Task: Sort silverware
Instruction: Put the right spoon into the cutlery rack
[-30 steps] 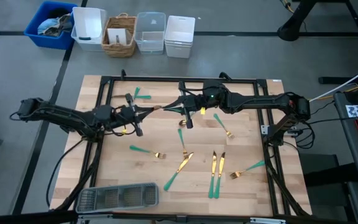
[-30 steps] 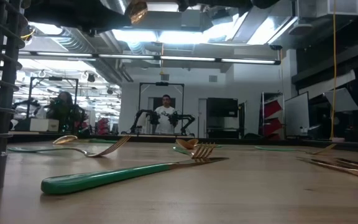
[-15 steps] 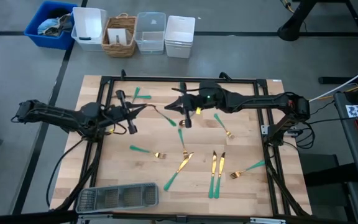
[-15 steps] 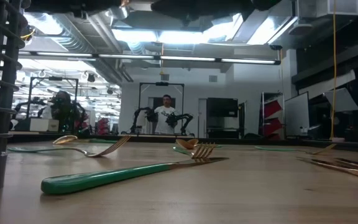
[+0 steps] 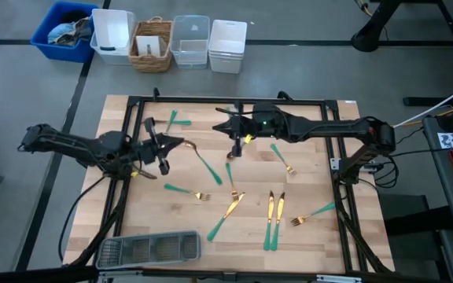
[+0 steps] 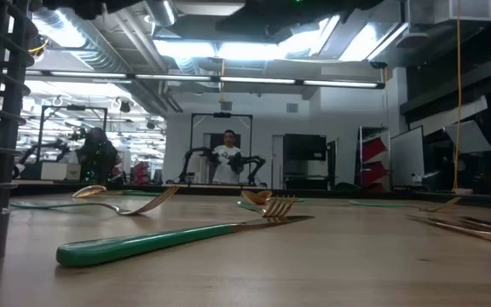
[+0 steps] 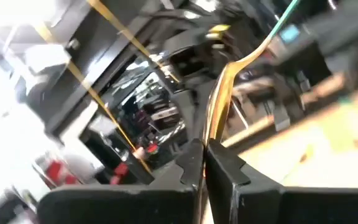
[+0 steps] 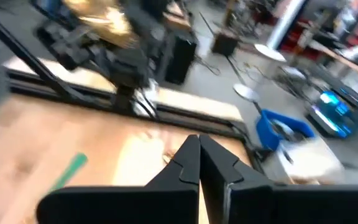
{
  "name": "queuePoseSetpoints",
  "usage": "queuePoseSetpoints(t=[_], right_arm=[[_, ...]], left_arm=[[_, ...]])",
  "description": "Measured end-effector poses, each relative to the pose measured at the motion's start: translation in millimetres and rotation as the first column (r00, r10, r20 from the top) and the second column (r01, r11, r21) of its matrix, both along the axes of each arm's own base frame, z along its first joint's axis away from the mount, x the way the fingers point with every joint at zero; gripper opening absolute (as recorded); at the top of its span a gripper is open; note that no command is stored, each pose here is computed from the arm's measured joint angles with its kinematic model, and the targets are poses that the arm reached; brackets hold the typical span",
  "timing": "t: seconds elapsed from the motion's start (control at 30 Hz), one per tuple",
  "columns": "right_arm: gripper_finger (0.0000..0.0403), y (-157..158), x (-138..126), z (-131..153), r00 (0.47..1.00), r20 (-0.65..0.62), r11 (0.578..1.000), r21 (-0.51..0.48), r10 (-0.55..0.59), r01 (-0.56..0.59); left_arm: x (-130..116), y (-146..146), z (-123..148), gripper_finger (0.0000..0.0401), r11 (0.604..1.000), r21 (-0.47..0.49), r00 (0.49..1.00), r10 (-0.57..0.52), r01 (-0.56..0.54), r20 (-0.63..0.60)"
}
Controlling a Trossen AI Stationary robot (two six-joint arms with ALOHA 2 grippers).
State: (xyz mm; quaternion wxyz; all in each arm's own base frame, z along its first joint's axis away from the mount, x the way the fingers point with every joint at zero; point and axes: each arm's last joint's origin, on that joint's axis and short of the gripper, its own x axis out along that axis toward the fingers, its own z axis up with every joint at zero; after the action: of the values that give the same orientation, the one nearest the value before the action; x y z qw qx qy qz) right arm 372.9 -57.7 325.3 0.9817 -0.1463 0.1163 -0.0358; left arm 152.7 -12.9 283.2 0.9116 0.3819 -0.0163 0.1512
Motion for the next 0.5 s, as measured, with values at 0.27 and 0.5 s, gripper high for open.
queuePoseSetpoints(t=[0.27,0.5], right_arm=[[0.0005,2,-22,13,0.996,-0.077,0.998,-0.005,-0.056,0.056],[0.0005,4,-32,15,0.991,-0.13,0.998,0.046,-0.035,0.042]], left_arm=[[-5,-13,21,0.0,0.906,0.418,0.977,0.022,0.071,-0.213],[-14,-26,19,0.0,0.806,0.562,0.954,-0.014,0.188,-0.3]])
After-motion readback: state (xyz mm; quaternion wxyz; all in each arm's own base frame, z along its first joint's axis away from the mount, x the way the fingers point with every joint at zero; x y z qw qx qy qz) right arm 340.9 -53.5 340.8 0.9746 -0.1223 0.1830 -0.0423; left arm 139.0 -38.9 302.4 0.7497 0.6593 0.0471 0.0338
